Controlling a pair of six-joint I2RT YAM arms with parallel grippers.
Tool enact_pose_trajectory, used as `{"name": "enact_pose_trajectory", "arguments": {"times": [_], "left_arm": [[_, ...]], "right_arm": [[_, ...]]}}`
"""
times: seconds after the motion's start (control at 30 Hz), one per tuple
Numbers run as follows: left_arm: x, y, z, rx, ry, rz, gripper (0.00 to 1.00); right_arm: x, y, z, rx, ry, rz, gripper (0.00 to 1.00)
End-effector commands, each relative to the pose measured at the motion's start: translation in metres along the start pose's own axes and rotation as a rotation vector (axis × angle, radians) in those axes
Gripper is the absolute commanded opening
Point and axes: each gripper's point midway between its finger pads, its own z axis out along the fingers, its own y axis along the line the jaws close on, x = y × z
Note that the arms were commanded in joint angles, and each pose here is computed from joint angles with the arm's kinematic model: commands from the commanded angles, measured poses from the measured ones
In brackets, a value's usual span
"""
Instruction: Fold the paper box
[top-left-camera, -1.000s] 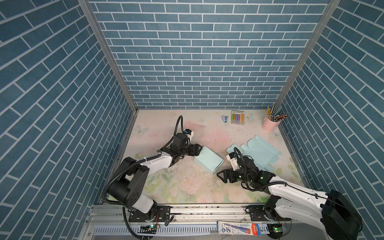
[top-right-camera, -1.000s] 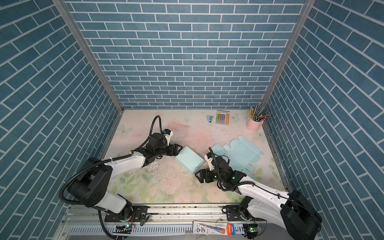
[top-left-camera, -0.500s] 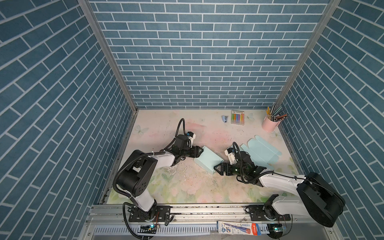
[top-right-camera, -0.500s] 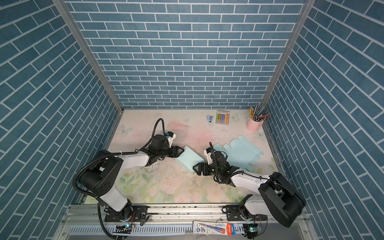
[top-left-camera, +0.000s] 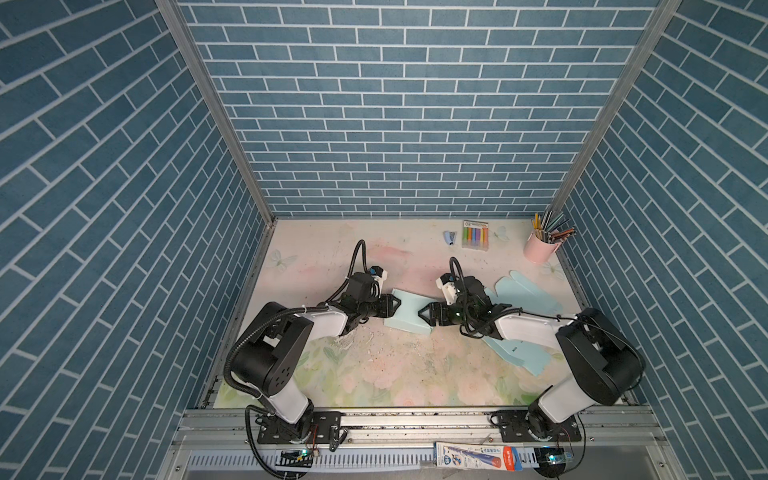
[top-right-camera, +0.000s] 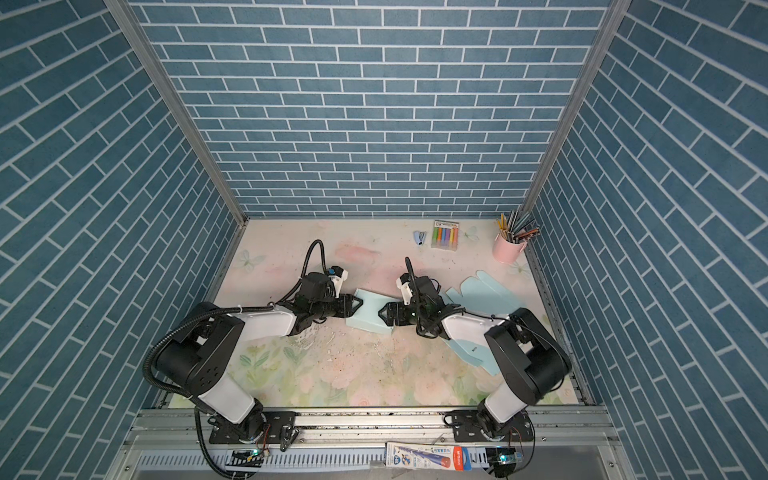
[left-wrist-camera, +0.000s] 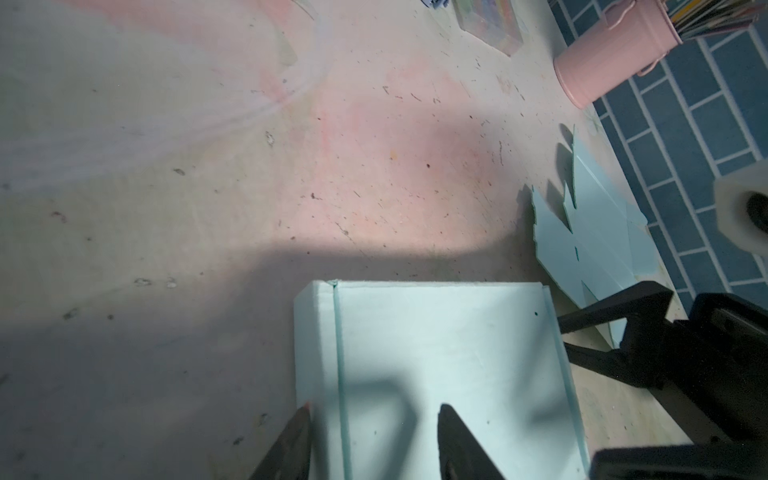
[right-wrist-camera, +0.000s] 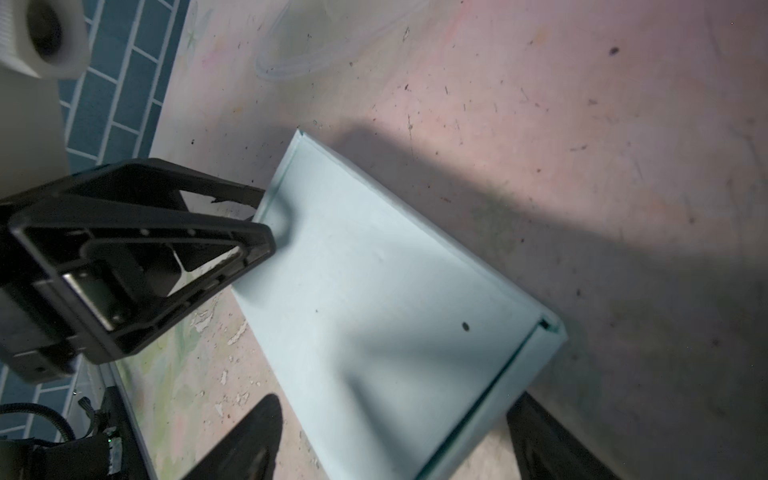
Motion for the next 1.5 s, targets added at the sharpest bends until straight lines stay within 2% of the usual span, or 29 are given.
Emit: {"name": "enact_pose_trajectory", "arguments": {"times": [0.0,0.23,0.5,0.67,0.83,0.97,1.2,1.33,1.47], "left_arm": [[-0.017,-0.003,-0.002,0.038,-0.045,-0.006,0.47],[-0.053,0.016,0.006,0.007,-0.081,-0.014,0.47],[-0.094,0.049,0.021,-0.043,-0.117,-0.027,0.47],[-0.104,0.056,0.027,-0.051,-0.127,-0.035,0.47],[-0.101,0.063,0.026,-0.073,-0.143,-0.067,0.48],[-0.098,0.073,0.019,-0.102,-0.166,-0.097,0.60],[-0.106,0.088,-0.007,-0.121,-0.207,-0.128,0.79],[-0.106,0.084,-0.042,-0.164,-0.274,-0.126,0.83],[-0.099,0.066,-0.079,-0.124,-0.345,-0.142,0.83]], "right_arm": [[-0.017,0.013,0.017,-0.060,0.028,-0.119,0.85],[-0.060,0.020,0.048,-0.083,0.041,-0.181,0.84],[-0.096,0.014,0.075,-0.116,0.032,-0.181,0.85],[-0.114,0.000,0.079,-0.101,0.010,-0.170,0.87],[-0.121,-0.016,0.081,-0.021,0.001,-0.199,0.92],[-0.124,-0.024,0.071,0.005,-0.013,-0.193,0.97],[-0.135,-0.037,0.031,0.098,-0.086,-0.177,0.98],[-0.131,-0.038,-0.006,0.188,-0.109,-0.204,0.98],[-0.093,-0.054,-0.037,0.339,-0.045,-0.228,0.96]]}}
